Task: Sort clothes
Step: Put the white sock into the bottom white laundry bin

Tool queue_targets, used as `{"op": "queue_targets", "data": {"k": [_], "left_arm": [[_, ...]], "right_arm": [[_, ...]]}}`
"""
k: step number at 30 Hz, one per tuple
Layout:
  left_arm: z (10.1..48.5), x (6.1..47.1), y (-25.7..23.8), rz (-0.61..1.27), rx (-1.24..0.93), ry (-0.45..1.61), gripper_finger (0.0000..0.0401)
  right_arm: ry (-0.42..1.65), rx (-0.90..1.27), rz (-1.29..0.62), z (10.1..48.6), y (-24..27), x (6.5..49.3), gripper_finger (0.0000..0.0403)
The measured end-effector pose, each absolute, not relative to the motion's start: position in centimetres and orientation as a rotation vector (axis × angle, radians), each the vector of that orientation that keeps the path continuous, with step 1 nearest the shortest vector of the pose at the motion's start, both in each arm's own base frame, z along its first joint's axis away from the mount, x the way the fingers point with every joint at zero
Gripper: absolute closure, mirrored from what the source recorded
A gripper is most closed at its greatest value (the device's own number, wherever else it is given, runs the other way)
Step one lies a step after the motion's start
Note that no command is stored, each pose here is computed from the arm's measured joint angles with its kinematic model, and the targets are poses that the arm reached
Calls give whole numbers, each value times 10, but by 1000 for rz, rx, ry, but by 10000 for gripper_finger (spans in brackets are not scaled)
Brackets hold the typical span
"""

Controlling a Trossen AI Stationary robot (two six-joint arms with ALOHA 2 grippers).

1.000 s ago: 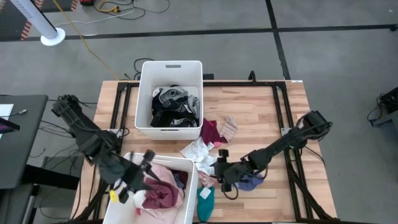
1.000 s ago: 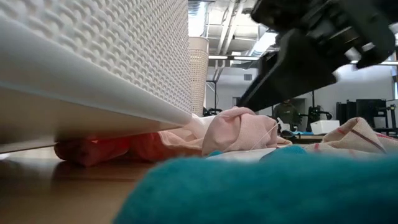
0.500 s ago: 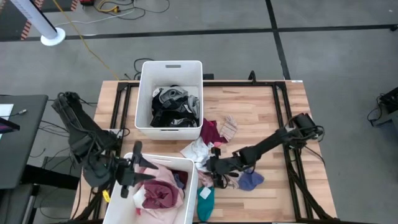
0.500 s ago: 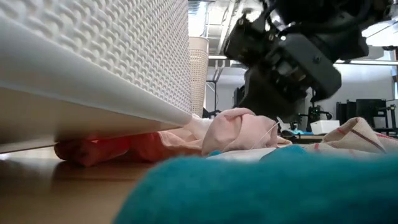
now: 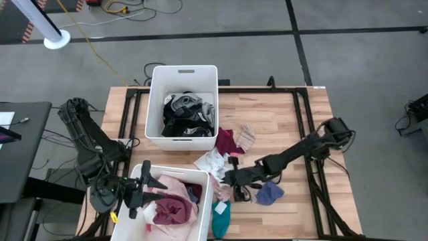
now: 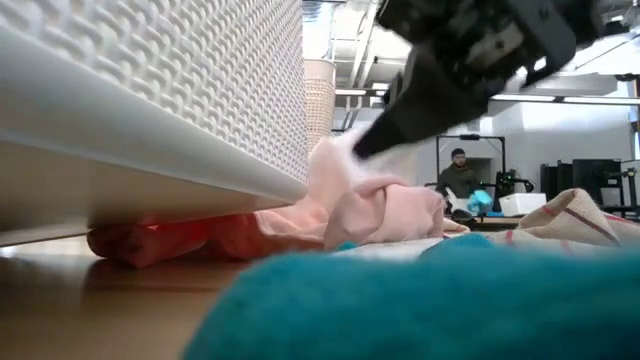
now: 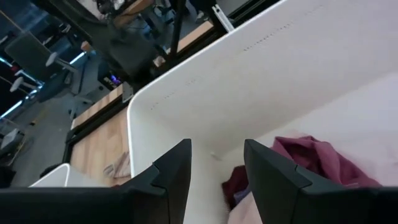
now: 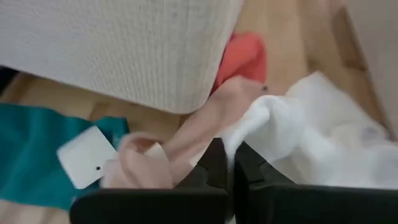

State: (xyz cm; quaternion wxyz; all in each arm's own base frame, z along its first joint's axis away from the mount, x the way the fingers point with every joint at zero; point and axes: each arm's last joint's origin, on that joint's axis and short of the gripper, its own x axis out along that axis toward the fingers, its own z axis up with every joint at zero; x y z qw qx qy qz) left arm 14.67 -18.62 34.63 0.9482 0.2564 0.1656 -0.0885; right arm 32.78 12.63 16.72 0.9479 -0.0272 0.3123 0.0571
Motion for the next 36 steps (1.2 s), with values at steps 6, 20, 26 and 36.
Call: {"op": "queue_targets", "data": {"k": [6,20,26,36], "left_arm": [[345,143,-188,-191,516,351,260],[344,142,-187,-193,523,359,260],[344,142,-188,-191,513,358,260],[344,143,-187,-190,509,356,260]], "right_arm": [[523,-109,128,217,129,307,400],[7,-333,261,320,135,259,402],[-155,-421,333,337,135,257,402],[-274,-510,386,366,131,280,402]]}}
